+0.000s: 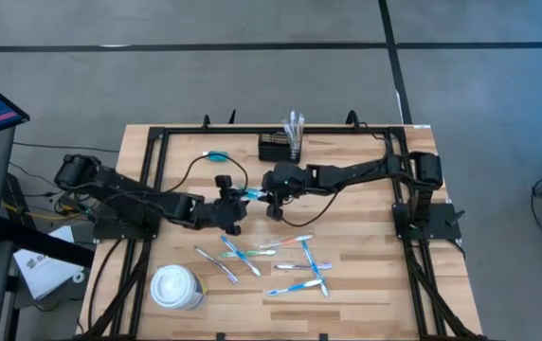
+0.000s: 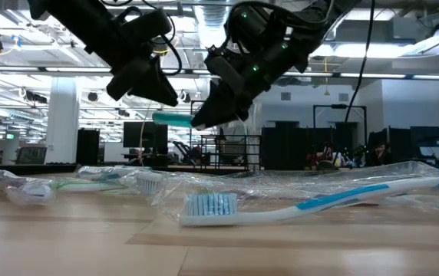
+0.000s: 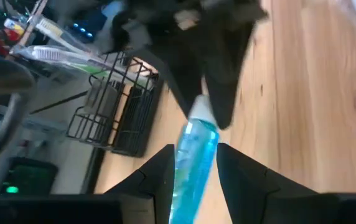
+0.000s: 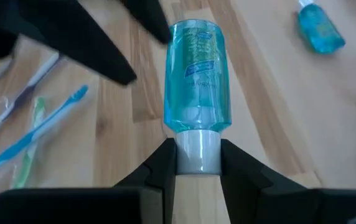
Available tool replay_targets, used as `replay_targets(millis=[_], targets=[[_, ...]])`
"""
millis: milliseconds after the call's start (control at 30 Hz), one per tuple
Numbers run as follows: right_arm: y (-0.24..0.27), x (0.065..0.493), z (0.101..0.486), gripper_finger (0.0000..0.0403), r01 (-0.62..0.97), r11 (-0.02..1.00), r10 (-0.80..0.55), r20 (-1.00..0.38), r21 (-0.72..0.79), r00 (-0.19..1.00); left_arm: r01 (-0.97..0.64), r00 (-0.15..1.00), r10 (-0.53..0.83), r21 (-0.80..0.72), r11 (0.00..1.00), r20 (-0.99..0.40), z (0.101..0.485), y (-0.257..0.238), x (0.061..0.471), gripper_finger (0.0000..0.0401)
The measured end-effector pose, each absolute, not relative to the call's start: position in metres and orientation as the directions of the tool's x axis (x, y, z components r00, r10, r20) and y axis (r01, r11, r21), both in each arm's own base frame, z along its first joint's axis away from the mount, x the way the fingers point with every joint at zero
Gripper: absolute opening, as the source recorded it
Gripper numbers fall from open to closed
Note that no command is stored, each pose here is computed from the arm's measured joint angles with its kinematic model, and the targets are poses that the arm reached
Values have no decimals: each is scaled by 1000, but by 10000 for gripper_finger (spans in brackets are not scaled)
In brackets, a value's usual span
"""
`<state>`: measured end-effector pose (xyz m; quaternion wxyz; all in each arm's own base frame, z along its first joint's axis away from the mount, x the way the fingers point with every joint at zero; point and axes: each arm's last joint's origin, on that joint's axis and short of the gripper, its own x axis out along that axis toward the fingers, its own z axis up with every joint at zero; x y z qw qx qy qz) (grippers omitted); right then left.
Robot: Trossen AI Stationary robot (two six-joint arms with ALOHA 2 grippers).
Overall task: Pick & Place toothbrushing station
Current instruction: Put the bottom blue mouthwash into the mesh organizer
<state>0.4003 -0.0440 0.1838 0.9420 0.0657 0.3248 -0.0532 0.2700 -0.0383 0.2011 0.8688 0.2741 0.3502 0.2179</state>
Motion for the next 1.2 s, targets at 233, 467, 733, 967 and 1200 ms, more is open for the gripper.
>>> replay_targets(millis=[233, 467, 733, 967, 1200], targets=[[-45, 403, 191, 86, 147, 985, -58, -635, 89, 770, -135, 604, 654, 750, 647, -456, 197, -45, 264, 113], [-45, 403, 191, 86, 147, 985, -57, -636, 89, 769, -129, 599, 660, 759, 638, -453, 197, -45, 264, 113], [-45, 403, 191, 89, 157, 982, -56, -636, 104, 769, -124, 598, 659, 760, 638, -456, 195, -46, 264, 132], [-43, 404, 192, 86, 124, 984, -14, -628, 131, 778, -80, 575, 663, 773, 629, -479, 183, -44, 259, 168], [-43, 404, 193, 86, 119, 983, -5, -621, 142, 784, -88, 559, 686, 789, 608, -467, 177, -42, 255, 175]])
